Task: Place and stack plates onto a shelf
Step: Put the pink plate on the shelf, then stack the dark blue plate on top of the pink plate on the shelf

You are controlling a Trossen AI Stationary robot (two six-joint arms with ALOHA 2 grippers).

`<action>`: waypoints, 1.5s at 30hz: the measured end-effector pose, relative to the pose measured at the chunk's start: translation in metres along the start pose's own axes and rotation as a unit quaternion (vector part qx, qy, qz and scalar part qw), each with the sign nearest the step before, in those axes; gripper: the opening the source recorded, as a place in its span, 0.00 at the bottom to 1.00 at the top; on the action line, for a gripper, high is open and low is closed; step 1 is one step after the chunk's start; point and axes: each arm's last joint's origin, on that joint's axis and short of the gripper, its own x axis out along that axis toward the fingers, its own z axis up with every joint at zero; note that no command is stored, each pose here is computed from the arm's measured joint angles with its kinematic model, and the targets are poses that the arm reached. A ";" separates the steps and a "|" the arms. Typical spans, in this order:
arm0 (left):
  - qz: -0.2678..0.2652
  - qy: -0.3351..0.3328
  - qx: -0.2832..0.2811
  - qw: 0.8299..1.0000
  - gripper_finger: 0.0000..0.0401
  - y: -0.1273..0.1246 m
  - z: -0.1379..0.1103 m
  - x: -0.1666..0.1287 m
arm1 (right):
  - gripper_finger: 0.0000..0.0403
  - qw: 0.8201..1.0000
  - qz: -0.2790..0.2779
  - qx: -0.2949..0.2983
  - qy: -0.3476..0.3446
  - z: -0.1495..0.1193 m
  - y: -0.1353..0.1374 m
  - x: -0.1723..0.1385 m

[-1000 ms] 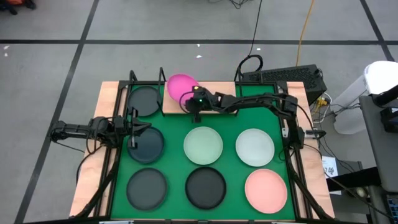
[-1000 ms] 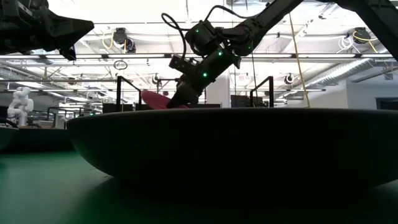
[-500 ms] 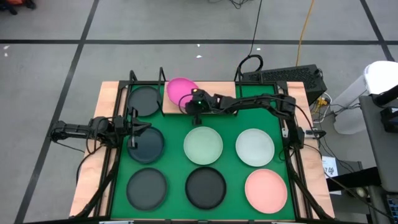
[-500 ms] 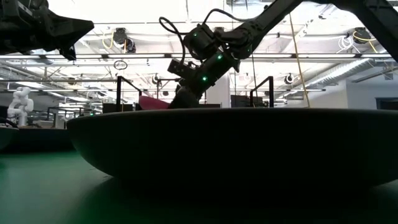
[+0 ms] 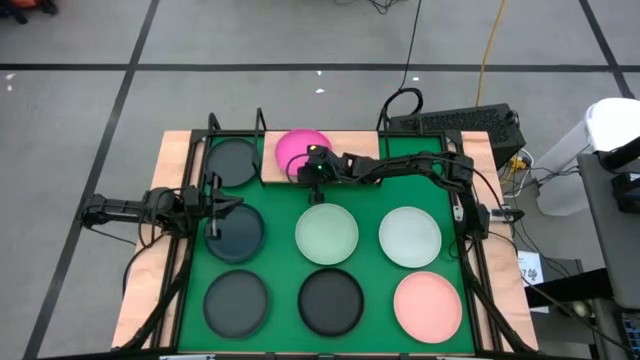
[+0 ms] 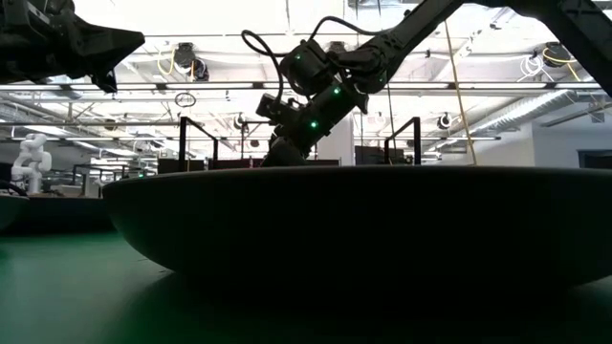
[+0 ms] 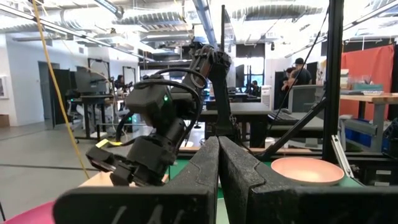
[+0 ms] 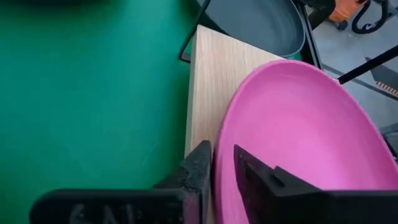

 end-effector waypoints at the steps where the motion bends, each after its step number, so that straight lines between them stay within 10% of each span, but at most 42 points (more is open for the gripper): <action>1: 0.000 0.000 0.000 1.000 0.04 0.000 0.000 0.000 | 0.15 1.000 0.000 0.000 -0.002 0.001 0.000 0.000; 12: 0.000 0.000 0.000 1.000 0.04 0.000 0.000 0.000 | 0.17 0.999 -0.001 -0.017 -0.032 0.019 0.011 -0.012; 20: 0.000 0.000 0.000 1.000 0.04 0.000 0.000 0.000 | 0.17 0.998 0.002 0.011 -0.064 0.048 0.006 -0.095; 33: 0.000 0.000 0.000 1.000 0.04 0.000 0.000 0.000 | 0.17 0.959 -0.005 0.081 -0.273 -0.034 0.063 -0.234; 45: 0.000 0.000 0.000 1.000 0.04 0.000 0.000 0.000 | 0.17 0.928 -0.027 0.114 -0.354 -0.077 0.077 -0.268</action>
